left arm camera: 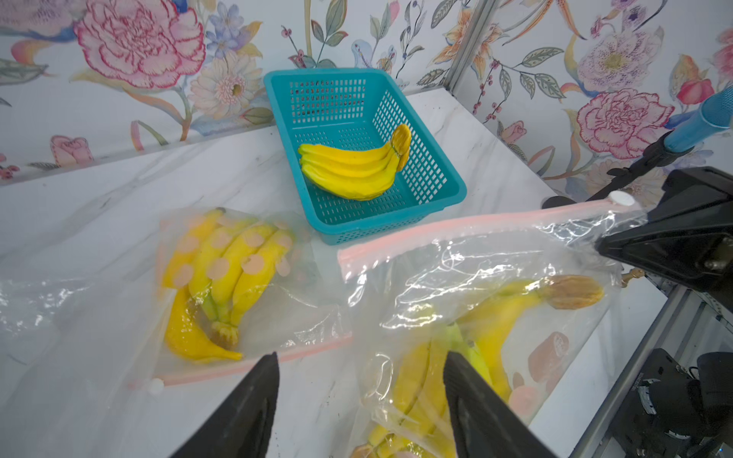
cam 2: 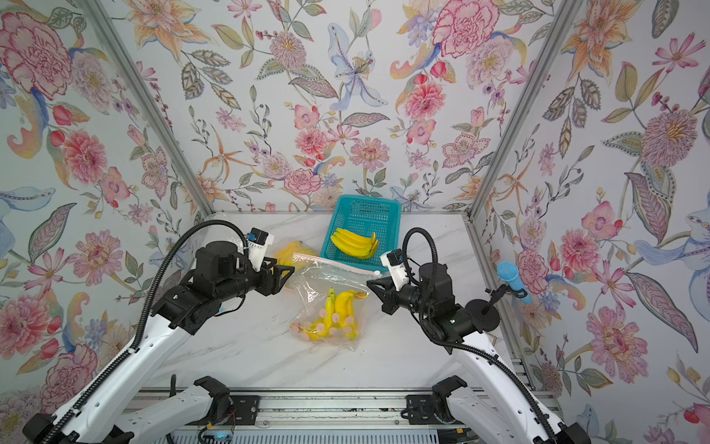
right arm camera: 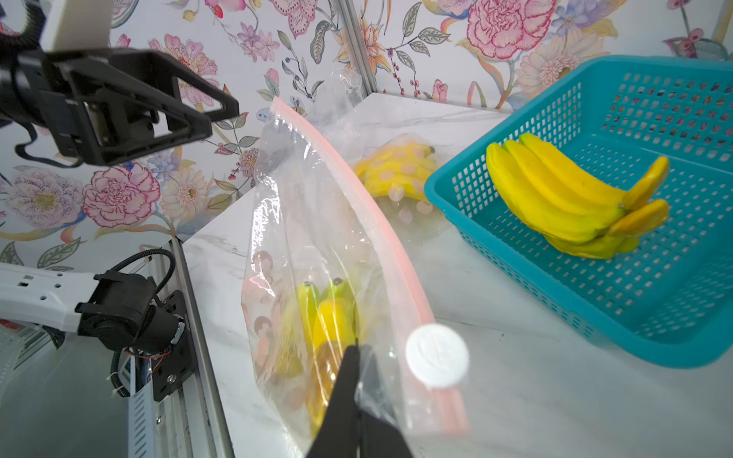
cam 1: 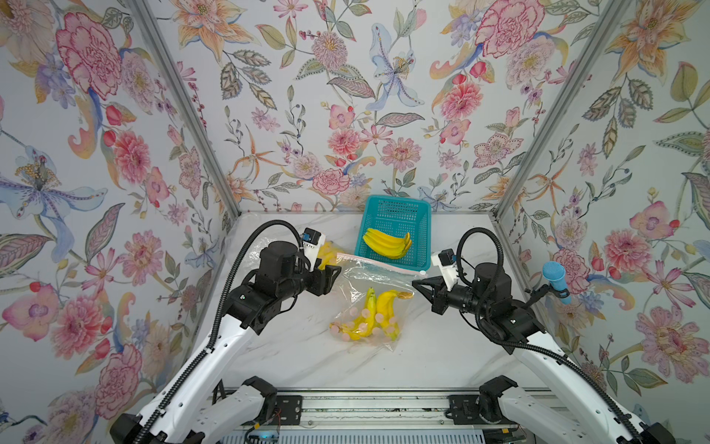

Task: Open the zip-top bag and take out the banana
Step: Pick up the zipper food storage bag at the center of the board.

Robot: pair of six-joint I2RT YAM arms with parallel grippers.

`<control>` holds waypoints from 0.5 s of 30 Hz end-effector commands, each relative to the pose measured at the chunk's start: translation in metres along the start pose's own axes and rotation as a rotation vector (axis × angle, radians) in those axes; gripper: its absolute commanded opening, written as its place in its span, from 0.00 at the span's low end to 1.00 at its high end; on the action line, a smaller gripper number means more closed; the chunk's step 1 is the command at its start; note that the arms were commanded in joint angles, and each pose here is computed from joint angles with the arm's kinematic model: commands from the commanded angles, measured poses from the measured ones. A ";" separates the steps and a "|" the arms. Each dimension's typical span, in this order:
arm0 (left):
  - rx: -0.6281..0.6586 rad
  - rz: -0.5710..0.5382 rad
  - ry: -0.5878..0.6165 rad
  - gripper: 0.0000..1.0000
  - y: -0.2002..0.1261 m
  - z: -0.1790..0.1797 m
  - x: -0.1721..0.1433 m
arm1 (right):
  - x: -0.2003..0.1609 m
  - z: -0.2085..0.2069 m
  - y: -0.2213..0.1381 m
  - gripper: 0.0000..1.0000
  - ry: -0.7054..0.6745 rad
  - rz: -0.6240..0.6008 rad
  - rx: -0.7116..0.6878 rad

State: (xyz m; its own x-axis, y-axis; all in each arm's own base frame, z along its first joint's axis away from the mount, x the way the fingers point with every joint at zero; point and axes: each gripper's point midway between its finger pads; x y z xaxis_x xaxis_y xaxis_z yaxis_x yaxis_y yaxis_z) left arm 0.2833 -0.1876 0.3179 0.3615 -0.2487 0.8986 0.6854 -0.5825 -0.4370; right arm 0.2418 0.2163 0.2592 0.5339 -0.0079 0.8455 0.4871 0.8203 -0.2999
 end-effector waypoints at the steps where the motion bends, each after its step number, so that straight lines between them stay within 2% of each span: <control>1: -0.094 -0.063 0.096 0.71 -0.009 -0.016 0.041 | 0.020 0.019 0.000 0.00 -0.144 -0.032 0.054; 4: -0.216 -0.030 0.148 0.70 0.001 -0.034 0.053 | 0.023 0.033 -0.001 0.00 -0.232 -0.037 0.096; 8: -0.320 0.055 0.262 0.70 0.022 -0.059 0.052 | 0.027 0.051 -0.006 0.00 -0.353 -0.073 0.149; 15: -0.505 0.104 0.353 0.68 0.051 -0.101 0.053 | 0.026 0.064 -0.005 0.00 -0.418 -0.056 0.207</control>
State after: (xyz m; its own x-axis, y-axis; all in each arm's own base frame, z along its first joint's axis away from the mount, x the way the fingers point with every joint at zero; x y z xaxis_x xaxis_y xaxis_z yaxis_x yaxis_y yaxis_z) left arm 0.2919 -0.2979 0.3423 0.1811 -0.4917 0.8517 0.3417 -0.7806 -0.5233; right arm 0.2153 0.2428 0.2874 0.2822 0.1377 0.9494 0.3734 0.8959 -0.2409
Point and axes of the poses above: each gripper's point midway between its finger pads, its own y axis out along the fingers, its own z axis along the line the jaws close on, x = y × z, and after that the axes turned 9 degrees about y, right-handed
